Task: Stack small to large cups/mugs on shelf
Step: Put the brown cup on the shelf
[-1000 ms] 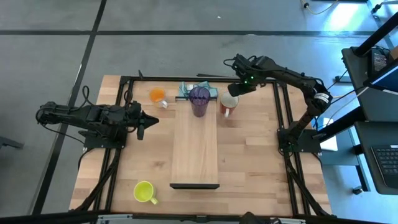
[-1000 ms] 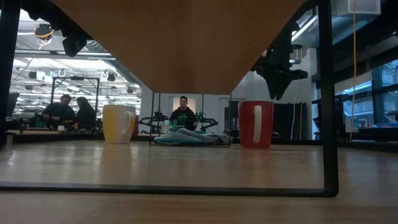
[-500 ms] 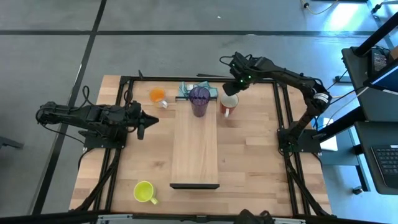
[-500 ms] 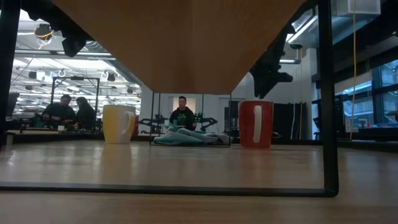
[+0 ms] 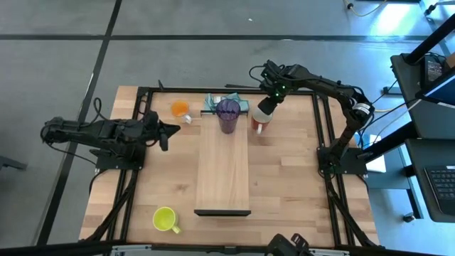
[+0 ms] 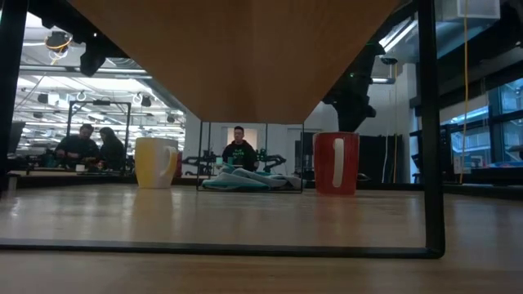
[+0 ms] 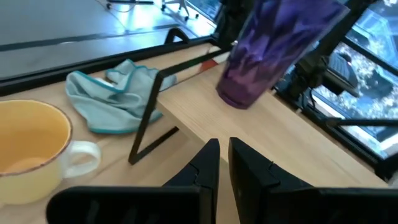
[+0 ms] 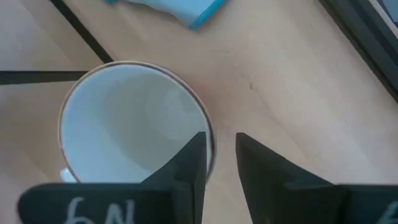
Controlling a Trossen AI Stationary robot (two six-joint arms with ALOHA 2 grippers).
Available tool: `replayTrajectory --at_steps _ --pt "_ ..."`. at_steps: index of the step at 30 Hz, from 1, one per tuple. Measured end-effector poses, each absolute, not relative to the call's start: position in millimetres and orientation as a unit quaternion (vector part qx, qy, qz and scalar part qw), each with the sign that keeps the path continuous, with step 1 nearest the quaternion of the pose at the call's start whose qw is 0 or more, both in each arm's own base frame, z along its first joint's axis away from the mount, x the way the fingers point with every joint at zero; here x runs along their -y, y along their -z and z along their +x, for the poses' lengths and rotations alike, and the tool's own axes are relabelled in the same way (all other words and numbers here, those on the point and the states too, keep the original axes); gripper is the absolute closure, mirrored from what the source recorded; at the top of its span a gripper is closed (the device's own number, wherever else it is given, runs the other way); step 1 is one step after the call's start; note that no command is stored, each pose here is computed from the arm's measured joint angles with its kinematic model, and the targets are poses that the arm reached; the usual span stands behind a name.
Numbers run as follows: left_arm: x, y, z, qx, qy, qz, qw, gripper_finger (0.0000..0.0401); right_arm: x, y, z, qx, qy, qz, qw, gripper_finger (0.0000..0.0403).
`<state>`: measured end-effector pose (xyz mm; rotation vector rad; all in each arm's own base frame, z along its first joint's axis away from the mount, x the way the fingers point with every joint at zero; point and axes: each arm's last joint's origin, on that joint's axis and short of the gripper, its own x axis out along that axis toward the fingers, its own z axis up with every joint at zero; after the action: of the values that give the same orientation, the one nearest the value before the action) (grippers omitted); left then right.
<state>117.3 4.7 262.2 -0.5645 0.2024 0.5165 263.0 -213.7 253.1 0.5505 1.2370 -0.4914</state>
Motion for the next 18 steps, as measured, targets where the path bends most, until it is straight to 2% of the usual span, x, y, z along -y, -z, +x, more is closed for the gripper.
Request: replayTrajectory --at_steps 18 --pt "-11.8 -262.2 116.9 -0.088 -0.280 -0.286 0.912 0.0371 215.0 -251.3 265.4 -0.568 0.192 0.225 0.768 0.0315"
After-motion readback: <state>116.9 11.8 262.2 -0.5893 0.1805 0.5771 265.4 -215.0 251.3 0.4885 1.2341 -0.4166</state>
